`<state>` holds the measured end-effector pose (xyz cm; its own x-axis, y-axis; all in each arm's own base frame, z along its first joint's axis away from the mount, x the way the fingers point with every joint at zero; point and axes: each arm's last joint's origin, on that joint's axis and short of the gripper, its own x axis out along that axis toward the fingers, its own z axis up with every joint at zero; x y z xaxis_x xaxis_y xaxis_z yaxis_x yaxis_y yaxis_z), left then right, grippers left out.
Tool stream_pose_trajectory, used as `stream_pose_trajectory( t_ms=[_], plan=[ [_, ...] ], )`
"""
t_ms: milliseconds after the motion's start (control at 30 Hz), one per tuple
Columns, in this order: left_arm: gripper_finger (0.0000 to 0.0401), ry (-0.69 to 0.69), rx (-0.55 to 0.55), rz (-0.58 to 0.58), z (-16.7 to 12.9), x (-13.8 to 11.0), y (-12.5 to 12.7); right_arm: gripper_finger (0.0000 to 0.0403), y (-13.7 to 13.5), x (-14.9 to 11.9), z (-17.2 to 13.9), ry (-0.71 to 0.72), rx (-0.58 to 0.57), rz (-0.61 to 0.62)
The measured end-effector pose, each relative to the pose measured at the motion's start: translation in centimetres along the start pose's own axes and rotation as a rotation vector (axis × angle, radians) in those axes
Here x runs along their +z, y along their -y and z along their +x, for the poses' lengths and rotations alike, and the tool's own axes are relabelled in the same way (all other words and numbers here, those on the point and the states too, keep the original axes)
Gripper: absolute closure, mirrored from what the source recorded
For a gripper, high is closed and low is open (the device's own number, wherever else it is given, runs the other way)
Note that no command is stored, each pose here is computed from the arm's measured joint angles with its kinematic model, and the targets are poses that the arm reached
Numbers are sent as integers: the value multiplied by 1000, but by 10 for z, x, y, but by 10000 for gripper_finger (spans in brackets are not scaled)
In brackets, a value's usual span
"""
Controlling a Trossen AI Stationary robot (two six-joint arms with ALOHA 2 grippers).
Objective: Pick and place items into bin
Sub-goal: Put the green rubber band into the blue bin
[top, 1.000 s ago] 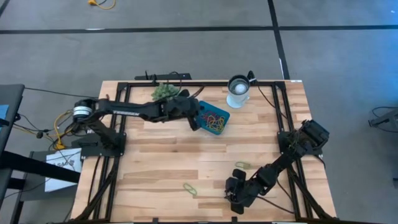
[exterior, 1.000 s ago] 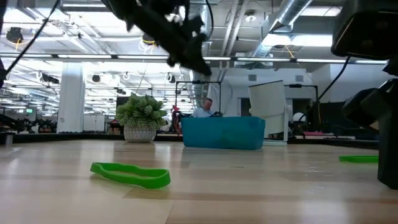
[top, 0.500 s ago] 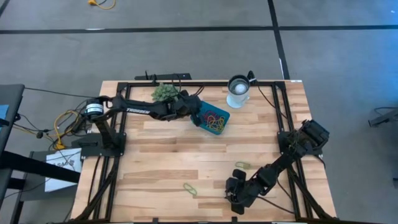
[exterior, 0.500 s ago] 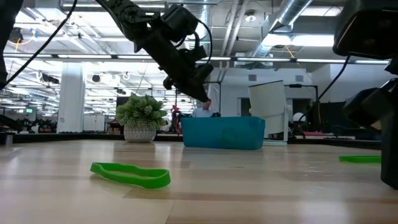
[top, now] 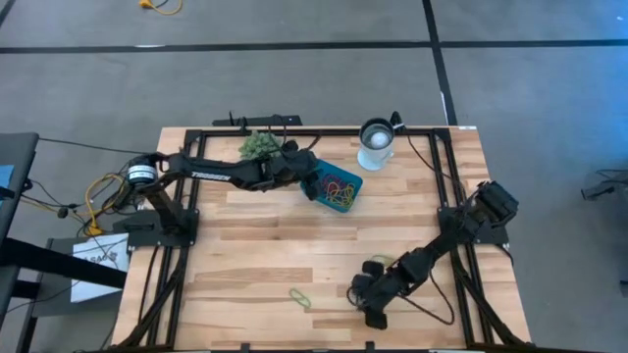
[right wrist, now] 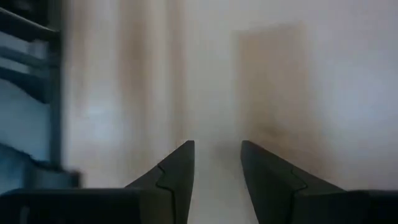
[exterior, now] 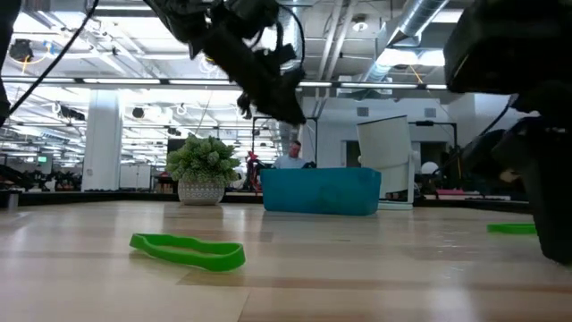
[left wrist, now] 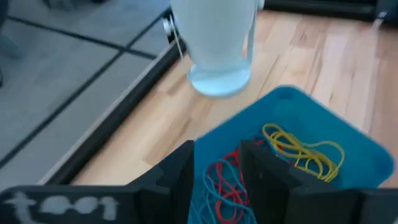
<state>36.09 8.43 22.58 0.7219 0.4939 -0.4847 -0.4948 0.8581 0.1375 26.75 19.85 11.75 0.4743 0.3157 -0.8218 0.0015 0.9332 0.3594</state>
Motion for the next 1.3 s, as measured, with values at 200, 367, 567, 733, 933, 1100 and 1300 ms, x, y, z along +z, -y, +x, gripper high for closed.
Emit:
stream_pose_trajectory(
  t_ms=[200, 367, 567, 733, 933, 1100, 1300],
  plan=[
    [284, 108, -74, 5, -40, 35, 1, 274, 16, 9, -53, -69, -100, 79],
    [284, 100, -254, -9, -75, 45, 7, 274, 23, 5, -96, -38, -241, 165],
    [285, -68, -427, 57, -100, 31, 21, 276, 28, -3, -104, -50, -363, 134],
    [285, -116, -433, 98, -103, 22, 34, 285, 35, -6, -83, -147, -414, 82],
    [285, -135, -445, 113, -105, 14, 41, 291, 51, -8, -63, -269, -461, 138],
    [285, -139, -452, 108, -106, 13, 44, 296, 59, -8, -54, -330, -456, 176],
    [285, -136, -450, 106, -106, 13, 44, 299, 64, -9, -44, -362, -472, 200]
  ],
)
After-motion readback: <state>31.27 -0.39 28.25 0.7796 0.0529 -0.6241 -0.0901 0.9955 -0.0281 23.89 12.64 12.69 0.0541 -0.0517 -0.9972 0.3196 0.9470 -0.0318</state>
